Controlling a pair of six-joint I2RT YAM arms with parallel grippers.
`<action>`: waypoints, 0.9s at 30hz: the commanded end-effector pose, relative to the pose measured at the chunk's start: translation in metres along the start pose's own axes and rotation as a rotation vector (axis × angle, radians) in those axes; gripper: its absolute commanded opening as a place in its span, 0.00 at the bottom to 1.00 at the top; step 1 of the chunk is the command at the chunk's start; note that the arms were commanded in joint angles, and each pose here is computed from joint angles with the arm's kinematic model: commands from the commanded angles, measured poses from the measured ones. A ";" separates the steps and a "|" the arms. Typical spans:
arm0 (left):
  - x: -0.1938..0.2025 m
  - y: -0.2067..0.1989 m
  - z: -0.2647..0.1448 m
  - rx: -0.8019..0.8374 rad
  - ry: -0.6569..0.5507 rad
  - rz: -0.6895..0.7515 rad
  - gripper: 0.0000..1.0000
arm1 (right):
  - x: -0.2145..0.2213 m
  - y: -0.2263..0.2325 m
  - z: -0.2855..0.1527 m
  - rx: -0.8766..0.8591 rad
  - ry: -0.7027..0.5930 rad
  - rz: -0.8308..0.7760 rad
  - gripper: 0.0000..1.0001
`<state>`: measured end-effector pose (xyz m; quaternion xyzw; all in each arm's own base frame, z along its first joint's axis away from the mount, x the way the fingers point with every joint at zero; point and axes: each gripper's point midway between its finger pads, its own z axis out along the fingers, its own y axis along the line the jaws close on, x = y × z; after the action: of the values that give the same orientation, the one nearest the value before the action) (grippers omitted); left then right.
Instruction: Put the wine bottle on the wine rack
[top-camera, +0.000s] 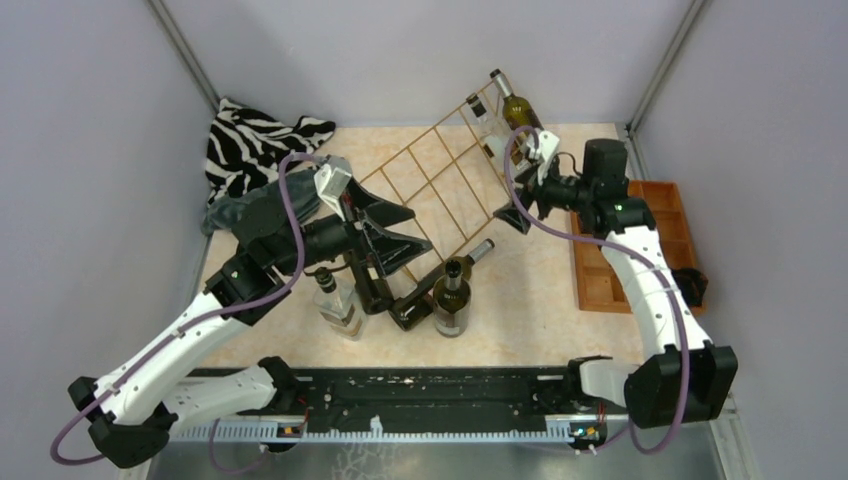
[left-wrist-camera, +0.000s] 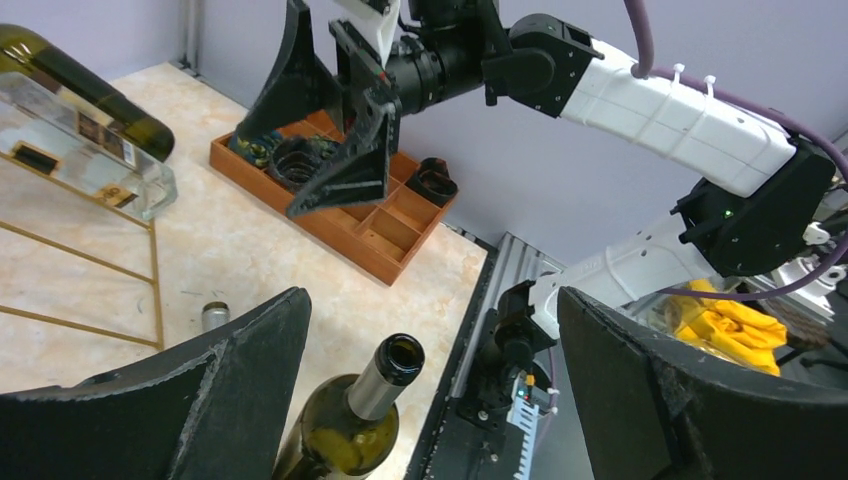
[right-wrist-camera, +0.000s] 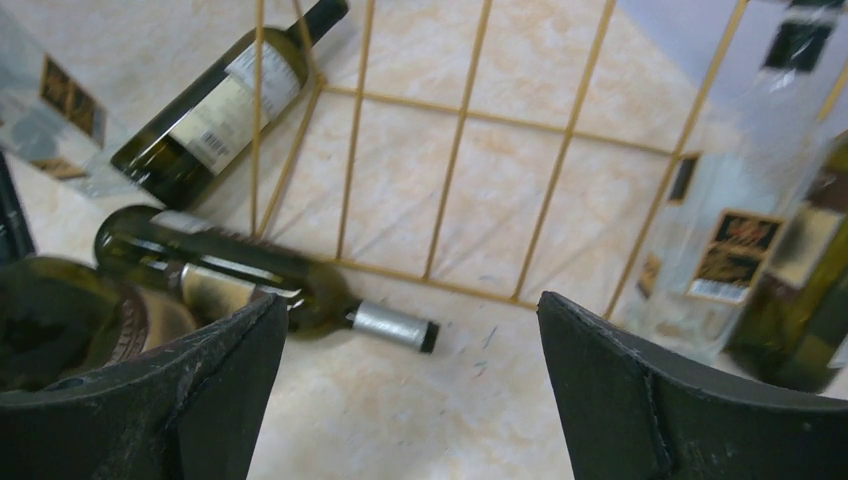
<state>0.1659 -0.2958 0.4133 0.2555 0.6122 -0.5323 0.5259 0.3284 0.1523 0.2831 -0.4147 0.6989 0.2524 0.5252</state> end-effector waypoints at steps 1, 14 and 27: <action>0.008 -0.007 0.004 0.025 0.075 -0.074 0.99 | 0.015 0.036 -0.015 -0.088 0.004 -0.001 0.94; 0.048 0.006 0.030 -0.340 0.376 0.139 0.97 | 0.073 0.059 -0.018 -0.131 0.004 0.071 0.95; 0.094 0.021 0.044 -0.498 0.596 0.236 0.97 | 0.101 0.059 -0.015 -0.121 -0.010 0.122 0.95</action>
<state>0.1676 -0.3636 0.3289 0.3257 0.8047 -0.2437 0.4324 0.2563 0.1362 0.1695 -0.3807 0.7384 0.3304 0.4479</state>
